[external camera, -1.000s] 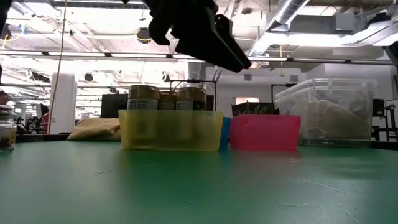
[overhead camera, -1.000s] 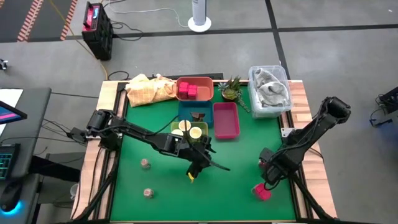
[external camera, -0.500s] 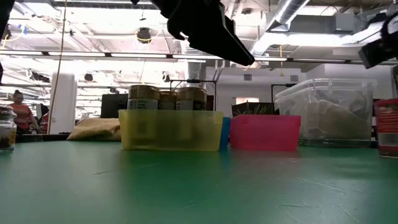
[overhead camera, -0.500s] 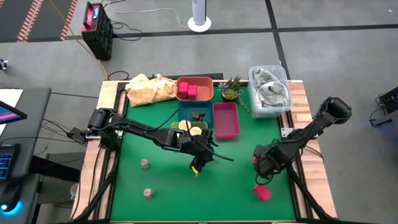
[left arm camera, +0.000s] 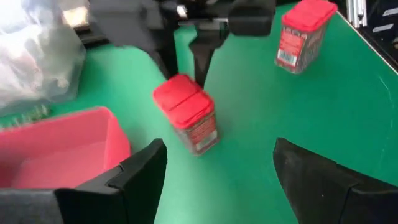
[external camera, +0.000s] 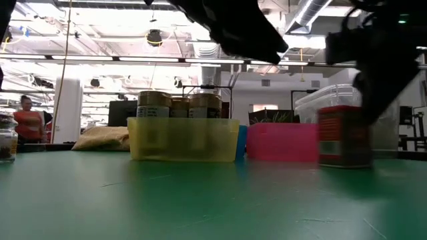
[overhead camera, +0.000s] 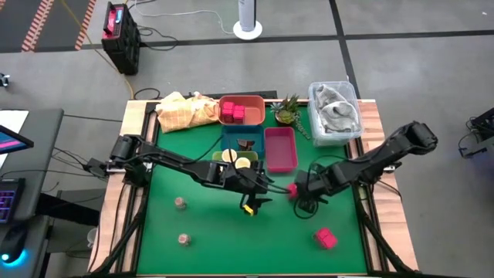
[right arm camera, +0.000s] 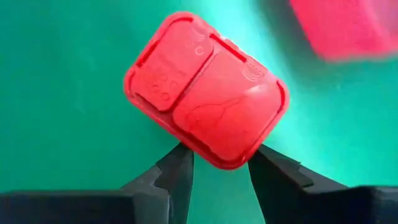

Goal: Sort spices by type
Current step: Put the top red seasoning can into the orange bin

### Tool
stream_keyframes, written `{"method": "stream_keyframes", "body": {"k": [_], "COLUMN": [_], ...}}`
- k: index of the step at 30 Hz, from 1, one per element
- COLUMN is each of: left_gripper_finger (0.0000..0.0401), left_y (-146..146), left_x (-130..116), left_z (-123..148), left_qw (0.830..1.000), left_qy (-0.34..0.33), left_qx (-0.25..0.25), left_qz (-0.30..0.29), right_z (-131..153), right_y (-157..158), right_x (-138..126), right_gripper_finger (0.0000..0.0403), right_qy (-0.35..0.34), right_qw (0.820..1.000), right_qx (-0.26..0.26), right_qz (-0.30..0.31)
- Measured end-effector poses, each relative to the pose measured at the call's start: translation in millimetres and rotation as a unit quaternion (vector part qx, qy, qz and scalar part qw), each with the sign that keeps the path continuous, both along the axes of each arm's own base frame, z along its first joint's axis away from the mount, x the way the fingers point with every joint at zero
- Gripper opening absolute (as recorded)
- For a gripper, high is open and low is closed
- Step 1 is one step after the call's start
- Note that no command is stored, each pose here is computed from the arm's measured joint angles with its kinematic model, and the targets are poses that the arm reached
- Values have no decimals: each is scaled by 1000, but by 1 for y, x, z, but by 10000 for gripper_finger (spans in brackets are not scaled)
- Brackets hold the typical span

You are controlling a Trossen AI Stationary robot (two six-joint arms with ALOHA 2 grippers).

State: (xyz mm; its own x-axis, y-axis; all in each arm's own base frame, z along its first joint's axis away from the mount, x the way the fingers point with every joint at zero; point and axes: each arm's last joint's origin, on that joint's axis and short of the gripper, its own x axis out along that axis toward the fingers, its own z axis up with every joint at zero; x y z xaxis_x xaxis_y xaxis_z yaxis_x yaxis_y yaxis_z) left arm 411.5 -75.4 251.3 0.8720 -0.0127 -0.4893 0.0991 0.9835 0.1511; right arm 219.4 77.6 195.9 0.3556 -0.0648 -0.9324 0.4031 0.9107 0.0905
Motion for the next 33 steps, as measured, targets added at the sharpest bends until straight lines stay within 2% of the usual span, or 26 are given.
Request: {"method": "stream_keyframes", "body": {"k": [2, 5, 9, 13, 15, 18, 23, 31, 33], "left_gripper_finger": [279, 279, 290, 312, 321, 328, 329, 329, 329], "left_y": [0, 1, 0, -2, 1, 7, 15, 33, 35], "left_x": [0, 1, 9, 20, 25, 42, 68, 97, 101], "left_z": [1, 4, 3, -14, -21, -27, -40, -31, -27], "left_qw": [1000, 999, 996, 995, 994, 992, 992, 983, 983], "left_qy": [-5, -21, -56, -52, -42, -47, 17, 97, 96], "left_qx": [-9, -9, -42, -64, -59, -73, -64, -64, -76], "left_qz": [10, 32, 47, 63, 79, 96, 112, 139, 137], "right_z": [2, 8, 13, 13, 14, 15, 24, 35, 36], "right_y": [-2, -4, -7, -3, 0, 3, 8, 13, 16], "right_x": [4, 1, -7, -15, -19, -26, -33, -56, -59], "right_gripper_finger": [176, 176, 184, 218, 240, 268, 291, 293, 293], "right_qy": [-14, 18, 56, 64, 60, 43, 5, -10, -17], "right_qw": [1000, 999, 995, 989, 986, 981, 981, 985, 986], "right_qx": [-2, -22, -82, -133, -158, -188, -193, -164, -157], "right_qz": [10, 22, 19, 14, 15, 19, 11, -48, -51]}}
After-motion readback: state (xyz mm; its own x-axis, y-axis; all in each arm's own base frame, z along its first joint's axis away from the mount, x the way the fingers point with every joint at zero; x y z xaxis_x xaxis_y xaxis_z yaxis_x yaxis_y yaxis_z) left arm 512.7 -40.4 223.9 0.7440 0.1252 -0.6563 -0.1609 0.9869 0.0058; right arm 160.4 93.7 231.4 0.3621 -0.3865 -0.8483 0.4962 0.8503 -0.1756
